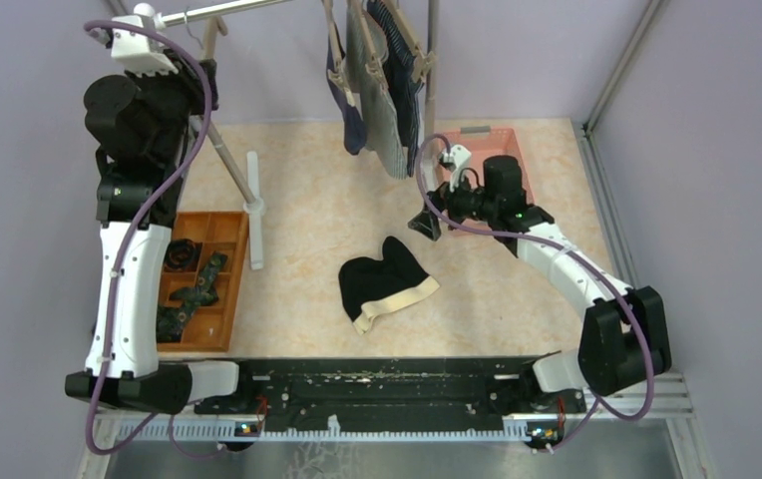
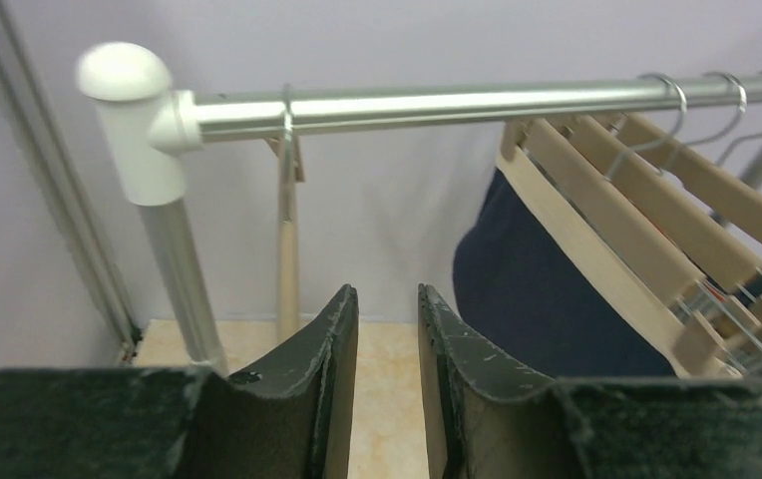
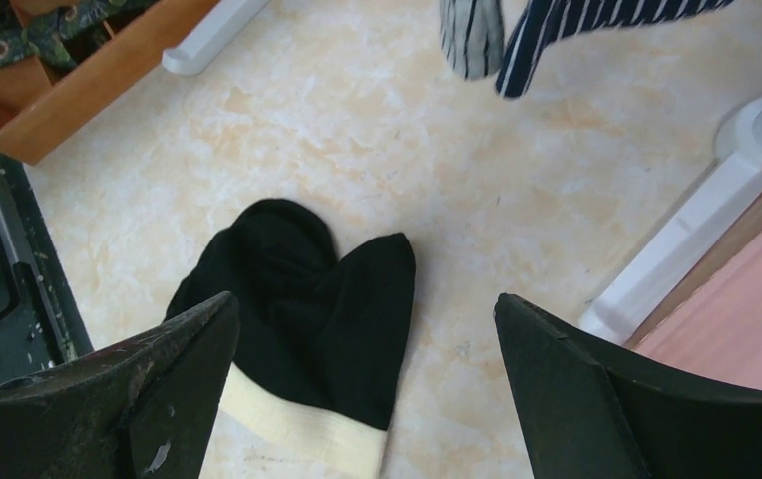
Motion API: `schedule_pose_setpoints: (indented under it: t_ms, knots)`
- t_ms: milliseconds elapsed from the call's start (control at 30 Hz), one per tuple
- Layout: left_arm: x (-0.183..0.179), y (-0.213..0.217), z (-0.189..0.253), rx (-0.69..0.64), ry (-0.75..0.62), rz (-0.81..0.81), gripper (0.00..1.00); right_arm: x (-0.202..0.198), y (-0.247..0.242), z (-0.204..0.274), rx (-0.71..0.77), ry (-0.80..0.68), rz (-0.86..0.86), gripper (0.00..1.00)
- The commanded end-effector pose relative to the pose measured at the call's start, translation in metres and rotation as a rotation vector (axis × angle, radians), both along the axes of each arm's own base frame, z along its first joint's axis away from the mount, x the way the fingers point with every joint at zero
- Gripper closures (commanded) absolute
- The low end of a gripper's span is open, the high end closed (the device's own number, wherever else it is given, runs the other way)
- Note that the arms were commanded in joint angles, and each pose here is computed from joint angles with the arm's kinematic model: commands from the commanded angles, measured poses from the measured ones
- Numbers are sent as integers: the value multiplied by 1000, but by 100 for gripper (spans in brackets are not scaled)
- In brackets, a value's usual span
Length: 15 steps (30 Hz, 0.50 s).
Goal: Remove the underwear clipped to the hanger
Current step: Place the hanger at the clothesline, then pick up the underwear from the center of the board.
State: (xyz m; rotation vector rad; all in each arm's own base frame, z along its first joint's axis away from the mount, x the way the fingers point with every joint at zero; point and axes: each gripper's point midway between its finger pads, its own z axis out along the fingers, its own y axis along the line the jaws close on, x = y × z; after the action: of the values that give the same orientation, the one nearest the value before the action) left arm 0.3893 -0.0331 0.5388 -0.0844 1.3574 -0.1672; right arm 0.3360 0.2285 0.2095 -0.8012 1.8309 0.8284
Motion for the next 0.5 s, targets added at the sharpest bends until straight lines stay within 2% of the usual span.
schedule_pose_setpoints:
  t_ms: [0, 200, 333, 467]
  knots:
    - [-19, -33, -1, 1, 29, -187, 67, -15, 9, -14, -67, 29, 23, 1]
    - [-24, -56, -10, -8, 20, -306, 66, -40, 27, -66, -224, 119, 78, 1]
    - [-11, -90, -39, -7, 100, -427, 67, -53, 37, -92, -259, 193, 94, 1]
    - [-13, -119, -47, 41, 87, -449, 62, -69, 40, -118, -299, 269, 128, 1]
